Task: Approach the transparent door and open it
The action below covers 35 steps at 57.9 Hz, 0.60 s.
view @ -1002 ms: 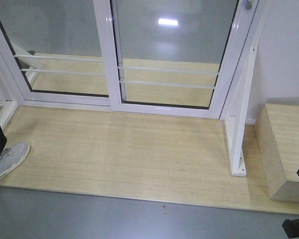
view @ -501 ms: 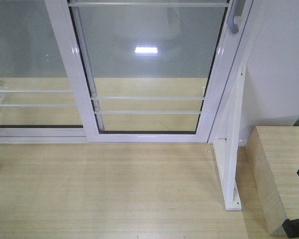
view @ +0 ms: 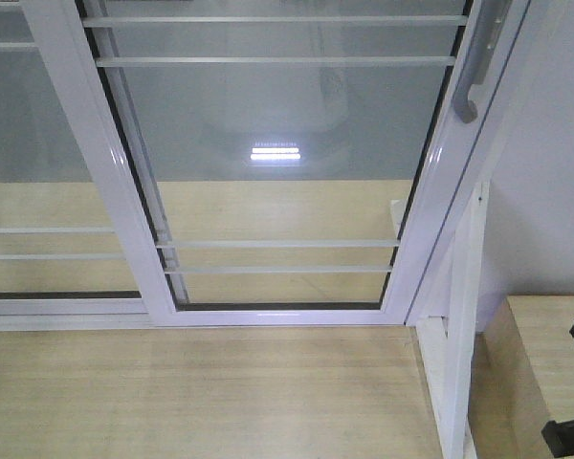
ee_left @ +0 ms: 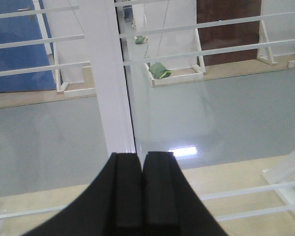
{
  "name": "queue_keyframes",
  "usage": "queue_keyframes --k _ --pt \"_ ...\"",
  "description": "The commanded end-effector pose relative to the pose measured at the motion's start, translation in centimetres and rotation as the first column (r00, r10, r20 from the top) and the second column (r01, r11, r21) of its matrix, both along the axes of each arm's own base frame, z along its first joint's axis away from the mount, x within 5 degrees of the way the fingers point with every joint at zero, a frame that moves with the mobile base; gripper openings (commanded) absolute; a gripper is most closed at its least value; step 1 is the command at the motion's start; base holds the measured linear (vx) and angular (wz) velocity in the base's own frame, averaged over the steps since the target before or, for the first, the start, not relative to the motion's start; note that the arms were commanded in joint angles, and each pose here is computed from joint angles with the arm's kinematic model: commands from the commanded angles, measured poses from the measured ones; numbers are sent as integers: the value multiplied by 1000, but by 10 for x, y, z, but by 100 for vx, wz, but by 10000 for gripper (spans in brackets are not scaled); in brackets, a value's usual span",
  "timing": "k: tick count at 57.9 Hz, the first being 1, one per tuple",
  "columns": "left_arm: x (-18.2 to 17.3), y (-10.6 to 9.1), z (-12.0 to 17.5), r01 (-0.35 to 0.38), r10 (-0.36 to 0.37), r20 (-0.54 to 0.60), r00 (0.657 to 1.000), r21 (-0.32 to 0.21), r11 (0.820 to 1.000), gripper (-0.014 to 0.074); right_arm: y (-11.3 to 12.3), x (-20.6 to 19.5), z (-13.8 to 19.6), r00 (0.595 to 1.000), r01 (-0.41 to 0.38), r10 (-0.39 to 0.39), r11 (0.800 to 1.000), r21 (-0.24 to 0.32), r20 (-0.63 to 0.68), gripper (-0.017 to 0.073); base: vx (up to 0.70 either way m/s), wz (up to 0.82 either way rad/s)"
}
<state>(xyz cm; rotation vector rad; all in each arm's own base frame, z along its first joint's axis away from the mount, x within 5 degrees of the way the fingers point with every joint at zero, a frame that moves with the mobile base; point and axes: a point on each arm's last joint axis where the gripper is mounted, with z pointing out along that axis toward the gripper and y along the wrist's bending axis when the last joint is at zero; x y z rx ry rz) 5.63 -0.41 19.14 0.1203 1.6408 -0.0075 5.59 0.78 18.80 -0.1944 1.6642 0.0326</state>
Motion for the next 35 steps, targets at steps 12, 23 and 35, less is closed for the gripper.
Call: queue_keyframes --k 12,23,35 --pt "0 -1 0 9 -8 68 998 -14 1000 0 0 0 3 997 6 -6 1000 3 83 2 26 6" --pt "0 -1 0 9 -8 68 998 -14 1000 0 0 0 3 997 6 -6 1000 3 83 2 17 2" --pt "0 -1 0 9 -8 68 998 -14 1000 0 0 0 3 997 5 -5 1000 2 81 2 11 -4"
